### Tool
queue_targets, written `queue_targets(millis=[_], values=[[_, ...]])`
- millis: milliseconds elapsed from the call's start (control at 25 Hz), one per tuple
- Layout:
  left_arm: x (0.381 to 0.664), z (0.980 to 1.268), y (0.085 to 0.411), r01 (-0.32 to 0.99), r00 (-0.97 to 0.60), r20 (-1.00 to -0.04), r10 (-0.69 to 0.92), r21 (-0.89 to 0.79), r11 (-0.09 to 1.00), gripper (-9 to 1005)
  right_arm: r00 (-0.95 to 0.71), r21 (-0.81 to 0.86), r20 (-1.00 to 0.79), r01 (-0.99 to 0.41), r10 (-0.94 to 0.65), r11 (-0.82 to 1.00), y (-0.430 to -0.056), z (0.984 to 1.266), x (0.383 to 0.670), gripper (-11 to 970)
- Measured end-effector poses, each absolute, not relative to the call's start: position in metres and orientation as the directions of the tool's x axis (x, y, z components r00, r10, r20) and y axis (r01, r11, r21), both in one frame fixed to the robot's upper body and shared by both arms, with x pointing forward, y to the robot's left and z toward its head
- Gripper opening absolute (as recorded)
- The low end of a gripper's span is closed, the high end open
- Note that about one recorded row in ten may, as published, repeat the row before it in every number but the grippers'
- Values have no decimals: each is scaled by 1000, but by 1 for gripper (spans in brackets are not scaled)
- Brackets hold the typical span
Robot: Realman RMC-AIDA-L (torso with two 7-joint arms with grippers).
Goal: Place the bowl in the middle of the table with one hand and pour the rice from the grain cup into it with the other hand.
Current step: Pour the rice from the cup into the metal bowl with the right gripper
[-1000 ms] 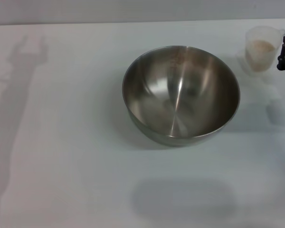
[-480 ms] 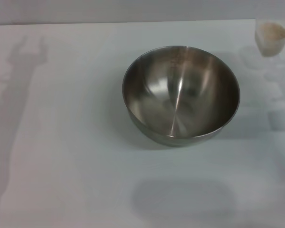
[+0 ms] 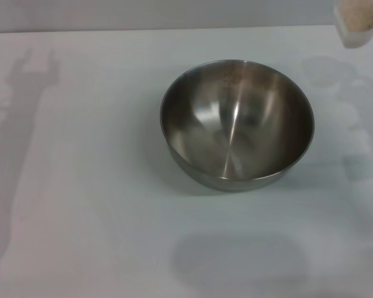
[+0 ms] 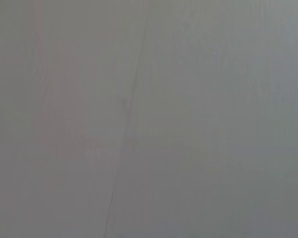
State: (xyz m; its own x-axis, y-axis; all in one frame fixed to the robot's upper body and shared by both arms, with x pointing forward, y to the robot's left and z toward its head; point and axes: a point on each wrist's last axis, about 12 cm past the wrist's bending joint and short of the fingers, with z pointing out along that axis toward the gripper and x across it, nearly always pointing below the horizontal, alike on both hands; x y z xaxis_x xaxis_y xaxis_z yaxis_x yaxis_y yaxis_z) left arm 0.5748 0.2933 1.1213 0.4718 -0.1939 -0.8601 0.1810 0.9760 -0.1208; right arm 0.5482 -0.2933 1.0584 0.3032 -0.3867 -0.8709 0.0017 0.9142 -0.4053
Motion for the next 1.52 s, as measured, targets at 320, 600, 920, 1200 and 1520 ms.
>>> queue_targets(millis=[320,600,920,1200,1520], values=[[575,1120,293,178,463,-864,-196,-125,976,473,363,-451,-837,-33,-410,892,-280,1063,548,7],[575,1119,292,180,460,-865,-202,-132,975,473,405,-545,-775,-41,-484,838,-264,1064,547,8],[576,1117,292,180,435,-874,-215,-149,972,473,448,-658,-678,-16,-583,753,-252,1063,542,8],[576,1116,294,175,432,-876,-213,-151,973,473,478,-770,-545,41,-689,637,-241,1061,537,8],[578,1117,297,161,437,-874,-213,-157,974,472,485,-883,-329,147,-810,446,-234,1060,532,8]])
